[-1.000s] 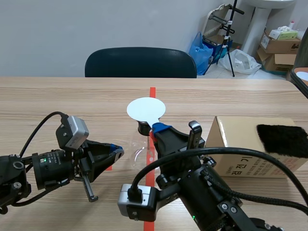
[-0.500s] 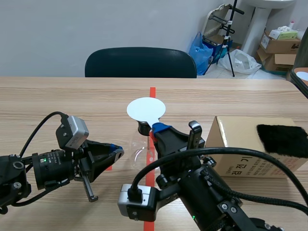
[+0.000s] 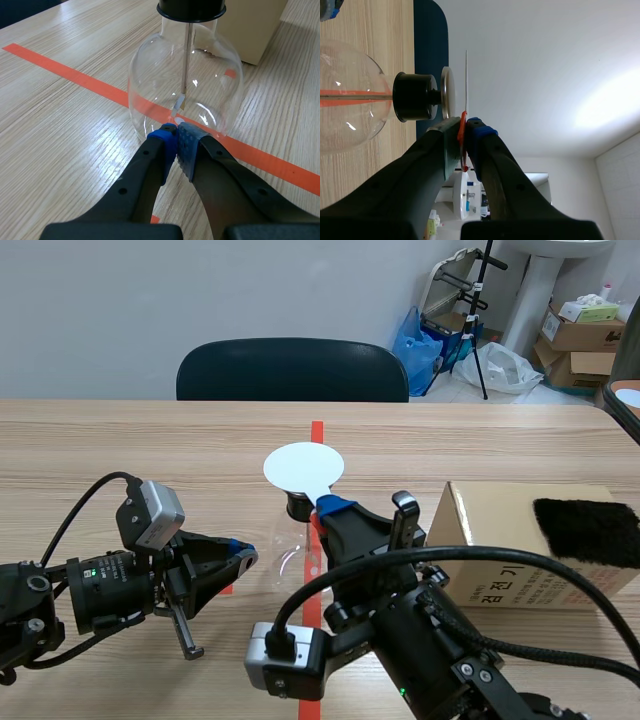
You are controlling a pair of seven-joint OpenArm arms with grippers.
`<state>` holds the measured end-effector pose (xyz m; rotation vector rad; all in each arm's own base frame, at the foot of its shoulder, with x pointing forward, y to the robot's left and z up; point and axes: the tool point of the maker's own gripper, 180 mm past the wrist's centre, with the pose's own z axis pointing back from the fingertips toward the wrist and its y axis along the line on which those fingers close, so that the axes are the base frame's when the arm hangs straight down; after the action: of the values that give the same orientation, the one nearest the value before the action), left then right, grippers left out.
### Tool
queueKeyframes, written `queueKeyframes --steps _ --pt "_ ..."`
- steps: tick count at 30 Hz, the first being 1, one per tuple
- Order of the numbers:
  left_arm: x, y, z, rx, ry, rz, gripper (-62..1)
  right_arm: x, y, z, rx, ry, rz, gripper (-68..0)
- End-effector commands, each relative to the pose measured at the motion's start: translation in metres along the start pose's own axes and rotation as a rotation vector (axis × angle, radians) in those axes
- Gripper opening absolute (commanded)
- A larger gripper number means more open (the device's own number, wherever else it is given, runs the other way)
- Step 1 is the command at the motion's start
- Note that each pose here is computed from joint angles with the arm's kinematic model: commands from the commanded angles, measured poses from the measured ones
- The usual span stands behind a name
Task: Do the electroscope experiment
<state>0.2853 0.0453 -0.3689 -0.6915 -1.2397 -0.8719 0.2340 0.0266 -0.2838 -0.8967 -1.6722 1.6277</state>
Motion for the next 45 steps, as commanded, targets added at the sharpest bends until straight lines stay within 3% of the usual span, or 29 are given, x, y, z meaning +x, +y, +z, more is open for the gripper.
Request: queueKeyframes --steps 1,21,25,33,45 --pt "0.009 0.003 0.000 0.001 -0.028 -0.013 -57.9 -0.004 -0.007 -0.002 -0.027 0.004 0.013 -66.2" --pt "0.009 0.003 0.000 0.001 -0.028 -0.013 -57.9 -0.004 -0.007 -0.002 -0.027 0.005 0.013 -66.2" --pt "0.009 0.003 0.000 0.001 -0.028 -0.013 -57.9 -0.009 -0.007 -0.002 -0.027 0.032 0.013 -66.2" --pt "0.009 0.003 0.000 0.001 -0.028 -0.013 -57.9 -0.035 -0.007 0.001 -0.028 0.176 0.011 -66.2" --pt "0.009 0.003 0.000 0.001 -0.028 -0.013 -57.9 -0.084 -0.007 0.017 -0.029 0.469 0.007 -66.2"
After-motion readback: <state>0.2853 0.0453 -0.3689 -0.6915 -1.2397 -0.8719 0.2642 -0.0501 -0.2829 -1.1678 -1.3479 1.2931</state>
